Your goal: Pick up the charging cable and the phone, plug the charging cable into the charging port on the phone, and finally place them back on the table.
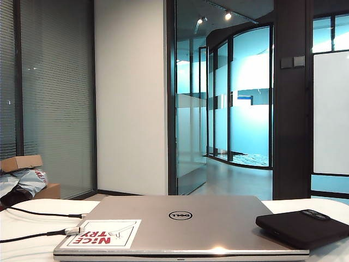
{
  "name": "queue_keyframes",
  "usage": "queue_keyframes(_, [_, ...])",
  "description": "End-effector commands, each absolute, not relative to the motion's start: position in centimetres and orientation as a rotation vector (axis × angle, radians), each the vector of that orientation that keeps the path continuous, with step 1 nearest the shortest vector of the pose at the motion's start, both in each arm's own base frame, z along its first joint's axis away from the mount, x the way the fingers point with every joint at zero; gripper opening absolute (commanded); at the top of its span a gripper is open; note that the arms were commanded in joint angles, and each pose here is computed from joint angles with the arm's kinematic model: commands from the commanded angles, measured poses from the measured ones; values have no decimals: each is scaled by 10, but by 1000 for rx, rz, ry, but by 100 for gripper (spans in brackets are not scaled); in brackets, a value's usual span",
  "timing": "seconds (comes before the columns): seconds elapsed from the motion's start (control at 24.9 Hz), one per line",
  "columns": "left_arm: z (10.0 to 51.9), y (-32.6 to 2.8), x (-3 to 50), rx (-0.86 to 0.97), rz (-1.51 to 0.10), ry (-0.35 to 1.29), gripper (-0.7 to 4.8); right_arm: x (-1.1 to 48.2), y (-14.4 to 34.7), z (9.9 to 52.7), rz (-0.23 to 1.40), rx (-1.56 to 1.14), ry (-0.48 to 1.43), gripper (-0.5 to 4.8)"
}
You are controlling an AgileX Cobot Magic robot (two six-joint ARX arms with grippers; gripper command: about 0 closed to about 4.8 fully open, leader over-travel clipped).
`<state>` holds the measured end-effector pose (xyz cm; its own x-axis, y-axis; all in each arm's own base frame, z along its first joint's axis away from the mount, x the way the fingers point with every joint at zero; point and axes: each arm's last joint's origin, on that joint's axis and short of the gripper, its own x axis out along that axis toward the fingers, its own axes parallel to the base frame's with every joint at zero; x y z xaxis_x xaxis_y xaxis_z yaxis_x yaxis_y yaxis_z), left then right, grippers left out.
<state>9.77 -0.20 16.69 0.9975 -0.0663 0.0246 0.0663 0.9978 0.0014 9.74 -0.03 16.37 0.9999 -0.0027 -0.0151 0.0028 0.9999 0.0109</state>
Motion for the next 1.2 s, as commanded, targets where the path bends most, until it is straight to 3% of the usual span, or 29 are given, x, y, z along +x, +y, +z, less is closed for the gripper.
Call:
queue_keyframes(0.04, [167,-2,98,2,-72,-31,-6,98,0,164,-3,14,1,-1])
queue_keyframes(0.4, [167,-2,98,1,-72,-32,-6,98,0,164,-3,14,1,-1])
queue_keyframes(0.6, [175,-2,97,-149,-79,-82,-6,97,0,172,-2,29,-59,-1])
queue_keyframes(0.68, [192,-2,93,-233,-93,-162,-6,93,0,190,3,109,-112,-2])
queue_keyframes(0.96, [236,-2,81,-254,-110,-279,-6,88,0,246,8,125,-157,-2])
queue_keyframes(1.2, [262,-2,88,-251,-106,-250,-6,105,0,289,23,125,-107,-2])
